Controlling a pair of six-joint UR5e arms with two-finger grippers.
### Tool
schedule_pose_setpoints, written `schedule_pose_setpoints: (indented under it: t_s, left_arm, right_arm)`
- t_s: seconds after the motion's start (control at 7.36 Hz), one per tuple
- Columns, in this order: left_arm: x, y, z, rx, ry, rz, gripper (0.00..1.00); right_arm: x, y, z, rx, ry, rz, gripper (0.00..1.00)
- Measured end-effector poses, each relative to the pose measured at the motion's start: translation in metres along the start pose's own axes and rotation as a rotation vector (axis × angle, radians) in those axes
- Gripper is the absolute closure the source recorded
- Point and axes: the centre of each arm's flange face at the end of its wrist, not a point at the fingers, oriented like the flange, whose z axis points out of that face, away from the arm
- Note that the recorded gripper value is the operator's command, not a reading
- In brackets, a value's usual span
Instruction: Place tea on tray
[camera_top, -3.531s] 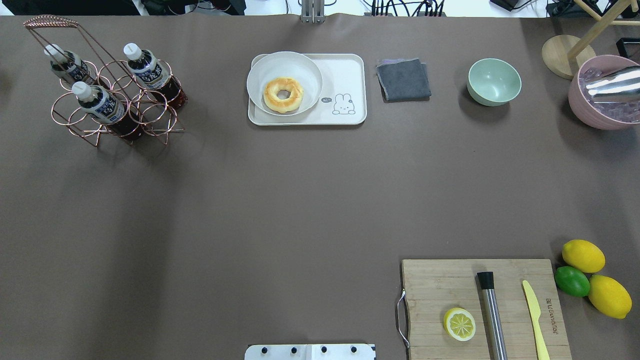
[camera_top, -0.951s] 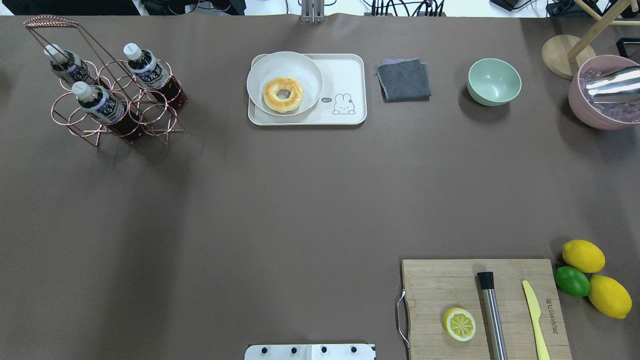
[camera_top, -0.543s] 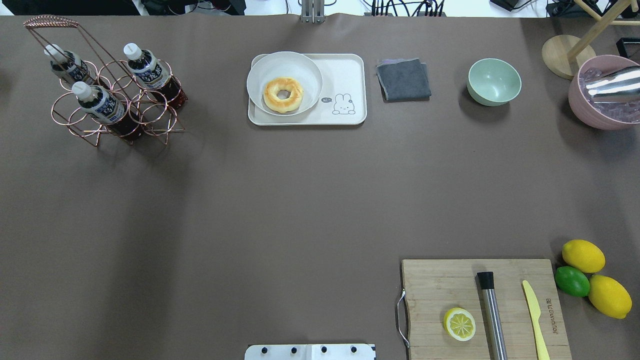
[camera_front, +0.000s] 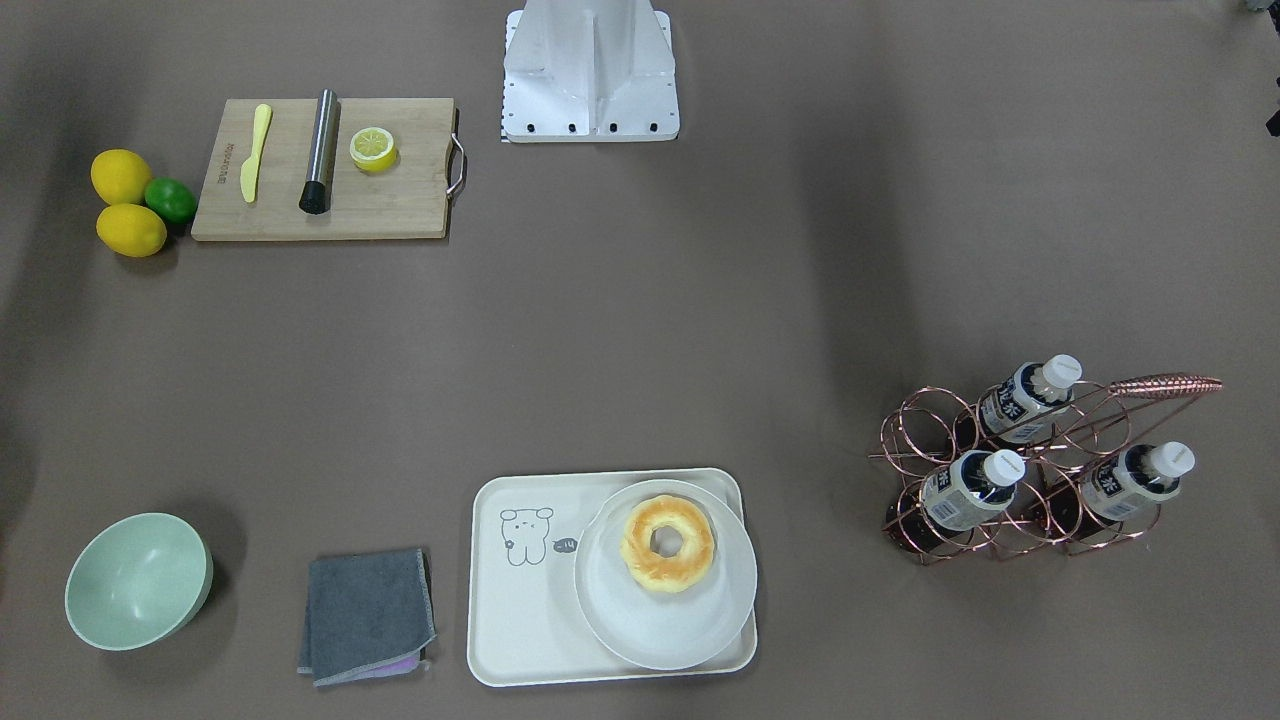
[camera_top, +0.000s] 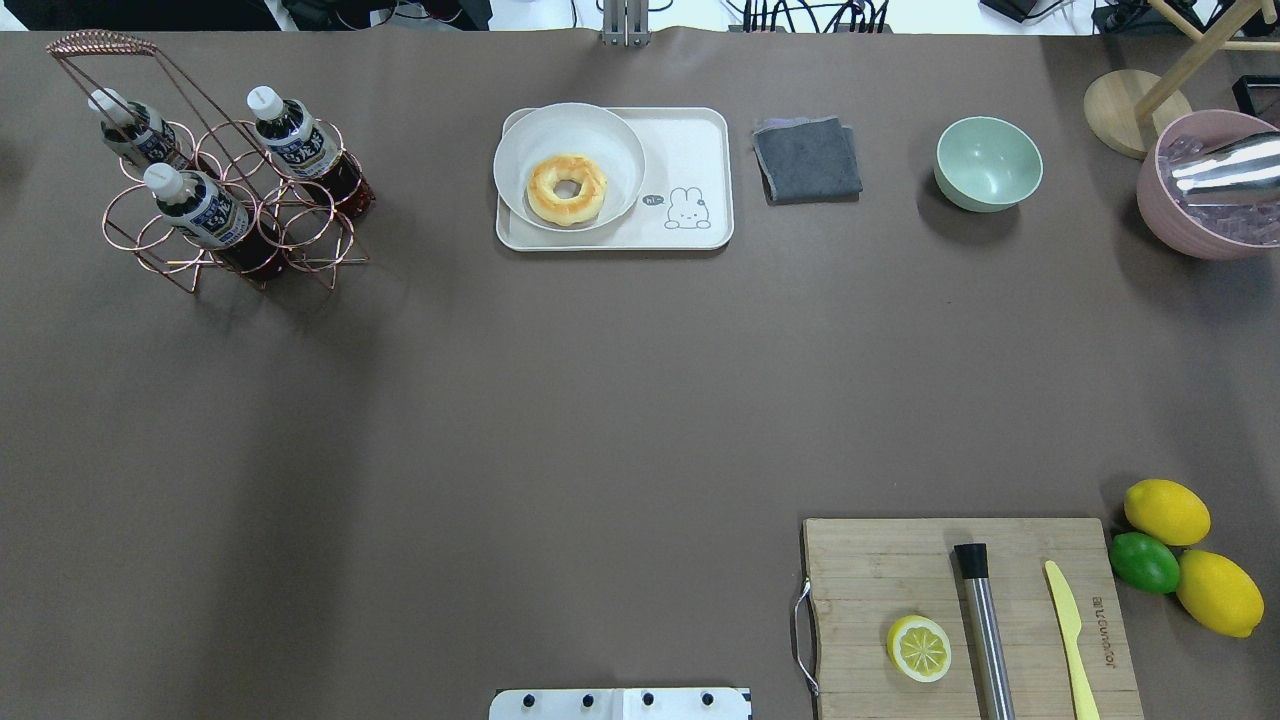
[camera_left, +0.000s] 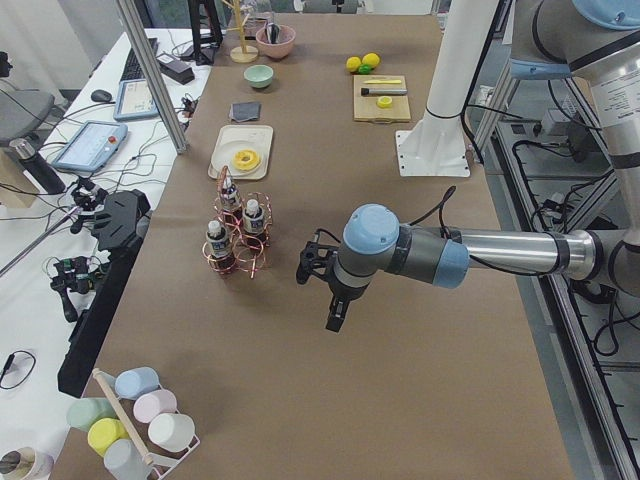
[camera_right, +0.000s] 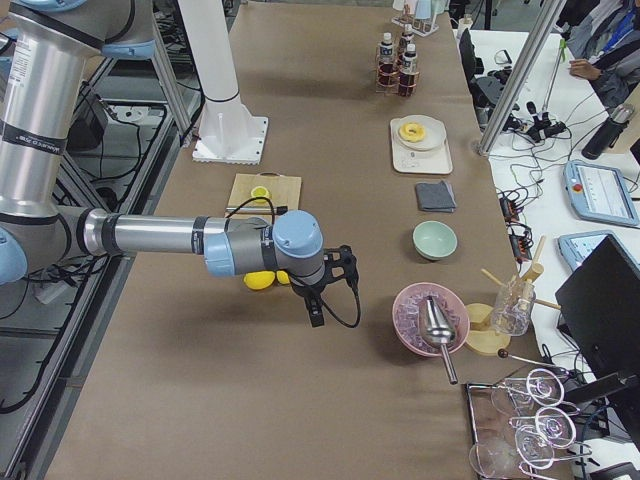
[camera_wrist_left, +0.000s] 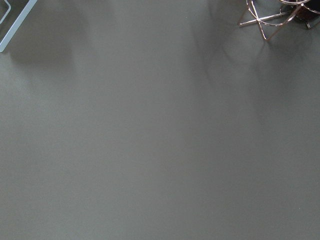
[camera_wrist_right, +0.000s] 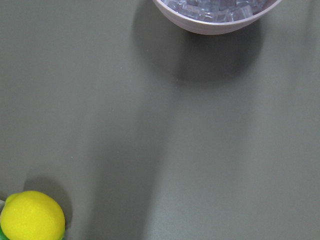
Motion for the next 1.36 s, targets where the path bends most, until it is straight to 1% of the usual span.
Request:
schedule_pose_setpoints:
  t_s: [0.14,0.41,0.68,1.09,1.36]
  left_arm:
    - [0.003,-0.003,-0.003,0.012,-0.001,-0.028,0.02]
    - [0.007,-0.005,-0.005,0.033,-0.003,-0.037,0.03]
    - [0.008,-0.006,-0.004,0.034,-0.006,-0.035,0.03]
    - [0.012,-0.010,-0.003,0.043,-0.001,-0.061,0.03]
    - [0.029,-0.030,0.000,0.069,0.017,-0.088,0.03]
  right_arm:
    - [0.000,-0.002,0.000,0.002,0.002,-0.003,0.00]
    - [0.000,-0.003,-0.001,0.007,0.004,-0.009,0.00]
    - [0.000,-0.002,-0.001,0.007,0.004,-0.009,0.00]
    - [0.001,-0.002,0.000,0.005,0.008,-0.016,0.00]
    - [0.001,-0.002,0.000,0.005,0.012,-0.019,0.00]
